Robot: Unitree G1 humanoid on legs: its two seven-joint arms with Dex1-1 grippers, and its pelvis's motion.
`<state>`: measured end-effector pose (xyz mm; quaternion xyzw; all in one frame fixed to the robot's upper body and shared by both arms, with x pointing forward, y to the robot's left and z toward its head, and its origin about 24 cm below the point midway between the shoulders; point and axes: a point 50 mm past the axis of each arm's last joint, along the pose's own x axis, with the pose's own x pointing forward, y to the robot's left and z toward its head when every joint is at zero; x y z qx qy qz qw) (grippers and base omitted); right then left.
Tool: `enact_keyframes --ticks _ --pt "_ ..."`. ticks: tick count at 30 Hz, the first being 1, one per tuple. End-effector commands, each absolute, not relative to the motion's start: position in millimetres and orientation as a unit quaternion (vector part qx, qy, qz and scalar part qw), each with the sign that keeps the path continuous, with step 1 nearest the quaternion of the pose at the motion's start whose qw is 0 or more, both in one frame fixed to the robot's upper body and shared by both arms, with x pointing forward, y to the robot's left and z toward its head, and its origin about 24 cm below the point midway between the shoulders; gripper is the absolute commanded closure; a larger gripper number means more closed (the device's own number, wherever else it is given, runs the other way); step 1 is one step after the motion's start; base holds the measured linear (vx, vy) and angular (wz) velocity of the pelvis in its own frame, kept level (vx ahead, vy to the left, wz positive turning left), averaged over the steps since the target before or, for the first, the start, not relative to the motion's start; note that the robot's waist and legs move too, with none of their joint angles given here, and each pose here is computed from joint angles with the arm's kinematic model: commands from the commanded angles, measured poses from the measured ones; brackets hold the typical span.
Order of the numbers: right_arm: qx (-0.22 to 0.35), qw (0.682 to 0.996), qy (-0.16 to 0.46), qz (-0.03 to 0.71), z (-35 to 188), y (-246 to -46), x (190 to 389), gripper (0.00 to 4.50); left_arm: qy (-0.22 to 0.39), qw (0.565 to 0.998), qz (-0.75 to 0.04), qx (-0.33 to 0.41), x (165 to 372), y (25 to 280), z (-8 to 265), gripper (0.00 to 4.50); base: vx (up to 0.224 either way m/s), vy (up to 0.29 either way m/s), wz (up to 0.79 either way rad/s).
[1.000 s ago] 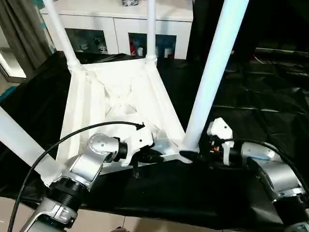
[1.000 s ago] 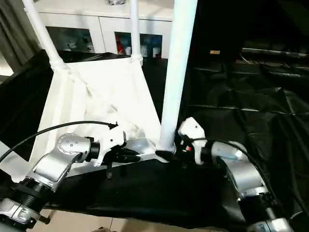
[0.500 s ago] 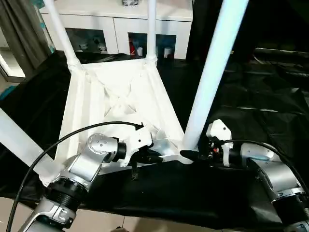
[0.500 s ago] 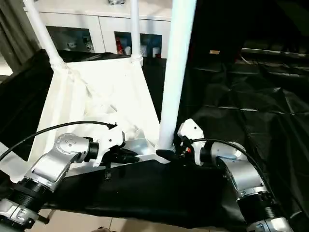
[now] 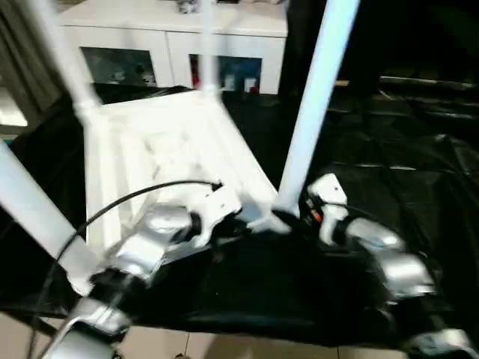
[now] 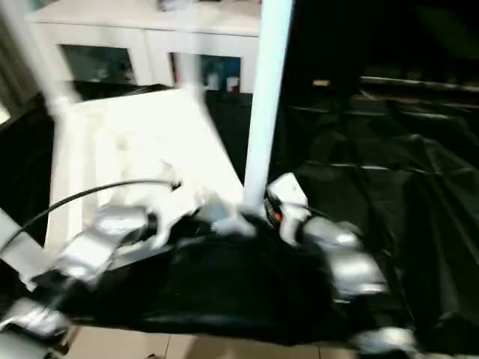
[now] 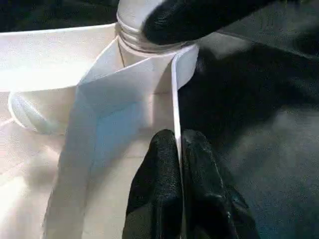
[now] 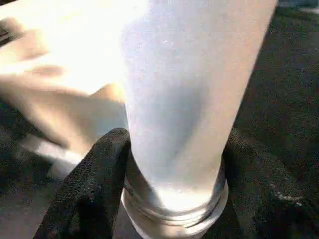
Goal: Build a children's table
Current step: Rotate leg to tighten
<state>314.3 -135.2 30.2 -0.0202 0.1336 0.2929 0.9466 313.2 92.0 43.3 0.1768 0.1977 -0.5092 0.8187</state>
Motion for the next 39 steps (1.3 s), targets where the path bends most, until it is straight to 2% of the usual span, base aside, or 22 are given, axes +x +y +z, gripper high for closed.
enact_keyframes --ticks 1,3,5,8,9,10,11,17,18,20,23,25,27,31,34,35,37,38,39 --pt "-0.03 0.963 0.207 0.167 3.5 -160.6 312.6 1.96 0.207 0.836 -0.484 0.156 312.9 88.8 35.7 4.5 0.0 0.0 0.0" --pt "-0.024 0.967 0.216 0.131 -0.5 -150.8 315.1 1.96 0.204 0.844 -0.472 0.154 313.9 76.6 34.3 4.5 0.0 0.0 0.0" --pt "-0.046 0.969 0.2 0.14 2.2 -136.2 317.5 1.96 0.196 0.844 -0.473 0.162 313.5 65.4 34.0 4.5 0.0 0.0 0.0" --pt "-0.058 0.97 0.181 0.15 6.8 -128.5 319.8 1.96 0.193 0.838 -0.478 0.177 313.2 63.2 32.2 4.5 0.0 0.0 0.0" --pt "-0.058 0.97 0.181 0.15 6.8 -128.5 319.9 1.96 0.193 0.838 -0.478 0.177 313.2 63.2 32.1 4.5 0.0 0.0 0.0" --pt "-0.049 0.971 0.171 0.157 9.5 -127.0 320.4 1.41 0.192 0.837 -0.481 0.178 313.0 64.0 31.9 4.5 0.0 0.0 0.0" --pt "-0.029 0.974 0.154 0.162 13.8 -127.3 321.1 1.27 0.192 0.834 -0.485 0.181 312.7 65.8 31.6 4.5 0.0 0.0 0.0" --pt "-0.04 0.979 0.125 0.157 24.8 -137.9 324.2 0.85 0.188 0.833 -0.486 0.186 312.6 71.4 31.3 4.5 0.0 0.0 0.0" --pt "-0.025 0.973 0.114 0.2 34.0 -141.6 320.7 0.85 0.177 0.836 -0.484 0.19 313.4 73.6 32.2 4.5 0.0 0.0 0.0" --pt "-0.021 0.967 0.106 0.23 39.3 -143.5 316.7 0.82 0.17 0.838 -0.483 0.188 314.3 74.5 33.5 3.92 0.0 0.0 0.0" --pt "-0.019 0.955 0.096 0.282 48.3 -148.6 305.9 0.82 0.173 0.833 -0.499 0.164 311.7 75.9 36.0 3.88 0.0 0.0 0.0" --pt "-0.024 0.94 0.095 0.326 53.5 -151.5 294.5 0.82 0.173 0.832 -0.505 0.148 309.6 77.7 37.8 3.56 0.0 0.0 0.0" --pt "-0.03 0.932 0.094 0.348 56.3 -153.3 288.8 0.82 0.165 0.837 -0.502 0.143 309.7 79.1 39.7 3.51 0.0 0.0 0.0" --pt "-0.035 0.916 0.085 0.391 71.3 -164.9 276.0 0.82 0.12 0.848 -0.506 0.104 309.7 82.8 64.4 3.13 0.0 0.0 0.0" --pt "-0.028 0.901 0.083 0.424 78.7 -165.4 268.8 0.82 0.1 0.844 -0.522 0.073 306.4 84.3 83.5 2.97 0.0 0.0 0.0" --pt "-0.015 0.887 0.088 0.454 82.7 -163.4 262.4 0.82 0.105 0.834 -0.537 0.071 301.3 87.5 87.7 2.88 0.0 0.0 0.0" --pt "-0.013 0.882 0.09 0.463 84.1 -162.7 260.3 0.82 0.11 0.829 -0.543 0.072 299.2 89.0 88.1 2.77 0.0 0.0 0.0" --pt "-0.007 0.874 0.093 0.477 85.9 -158.8 258.8 0.82 0.141 0.808 -0.566 0.086 287.8 94.2 83.3 2.64 0.0 0.0 0.0" --pt "-0.006 0.873 0.093 0.478 85.9 -158.0 259.1 0.82 0.148 0.803 -0.57 0.089 285.5 95.1 81.9 2.56 0.0 0.0 0.0"
